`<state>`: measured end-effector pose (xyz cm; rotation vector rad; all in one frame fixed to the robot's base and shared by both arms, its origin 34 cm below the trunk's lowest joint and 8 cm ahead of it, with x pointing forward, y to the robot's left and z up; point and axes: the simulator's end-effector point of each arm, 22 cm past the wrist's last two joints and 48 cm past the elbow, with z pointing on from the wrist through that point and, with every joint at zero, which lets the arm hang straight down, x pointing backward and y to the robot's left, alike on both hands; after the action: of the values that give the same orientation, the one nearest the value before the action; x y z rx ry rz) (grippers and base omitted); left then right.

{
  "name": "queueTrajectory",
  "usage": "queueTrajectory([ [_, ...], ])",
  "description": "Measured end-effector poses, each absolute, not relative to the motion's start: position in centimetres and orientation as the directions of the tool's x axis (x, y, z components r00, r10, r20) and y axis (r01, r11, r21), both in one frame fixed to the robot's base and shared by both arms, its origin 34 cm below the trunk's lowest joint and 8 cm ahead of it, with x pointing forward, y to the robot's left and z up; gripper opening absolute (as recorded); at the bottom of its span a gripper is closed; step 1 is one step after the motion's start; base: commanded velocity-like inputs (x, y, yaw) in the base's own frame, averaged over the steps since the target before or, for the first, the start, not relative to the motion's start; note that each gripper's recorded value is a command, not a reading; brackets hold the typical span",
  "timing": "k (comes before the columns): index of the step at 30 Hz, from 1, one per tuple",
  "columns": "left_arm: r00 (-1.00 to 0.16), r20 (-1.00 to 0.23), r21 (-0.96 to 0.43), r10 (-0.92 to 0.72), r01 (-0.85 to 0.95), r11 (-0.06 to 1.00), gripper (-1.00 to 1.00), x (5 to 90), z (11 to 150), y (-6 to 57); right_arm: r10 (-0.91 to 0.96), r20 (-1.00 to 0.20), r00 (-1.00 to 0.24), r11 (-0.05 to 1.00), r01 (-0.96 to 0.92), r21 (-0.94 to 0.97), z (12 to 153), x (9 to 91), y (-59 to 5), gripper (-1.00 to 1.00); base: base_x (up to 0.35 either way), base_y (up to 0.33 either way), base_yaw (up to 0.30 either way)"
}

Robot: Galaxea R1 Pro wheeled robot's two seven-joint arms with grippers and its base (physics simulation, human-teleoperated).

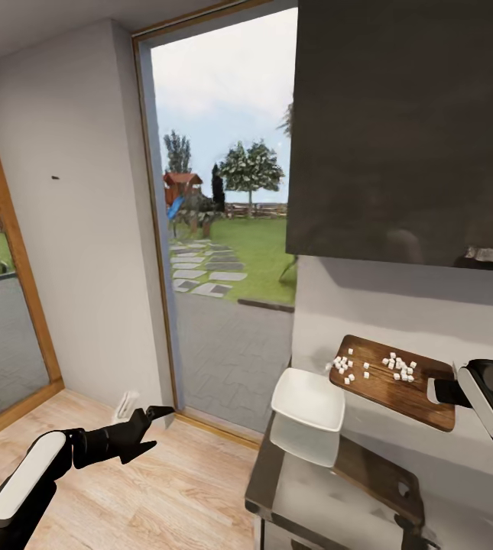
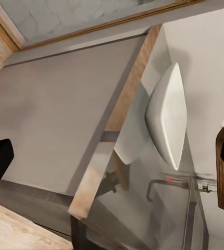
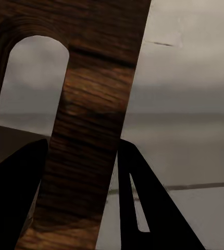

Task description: In the kitchen, take the Vidalia onion out of the sink, dice it on the chopping board with the paring knife, put the diced onion into the bowl on the countertop, then place both the paring knife and the chopping board into the sink.

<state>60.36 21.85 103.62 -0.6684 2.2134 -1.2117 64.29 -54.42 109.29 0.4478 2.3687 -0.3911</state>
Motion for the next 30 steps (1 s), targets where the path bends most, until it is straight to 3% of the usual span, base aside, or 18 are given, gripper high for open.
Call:
queueTrajectory([
  [30,-0.74,-0.208,-0.863,-0.639,-0.169,0.477,1.0,60.35,103.62,21.85,0.209,-0.676,-0.706,0.894,0.418,-0.16,109.31,64.25,-54.51,-1.0,0.0,0.049,0.0],
])
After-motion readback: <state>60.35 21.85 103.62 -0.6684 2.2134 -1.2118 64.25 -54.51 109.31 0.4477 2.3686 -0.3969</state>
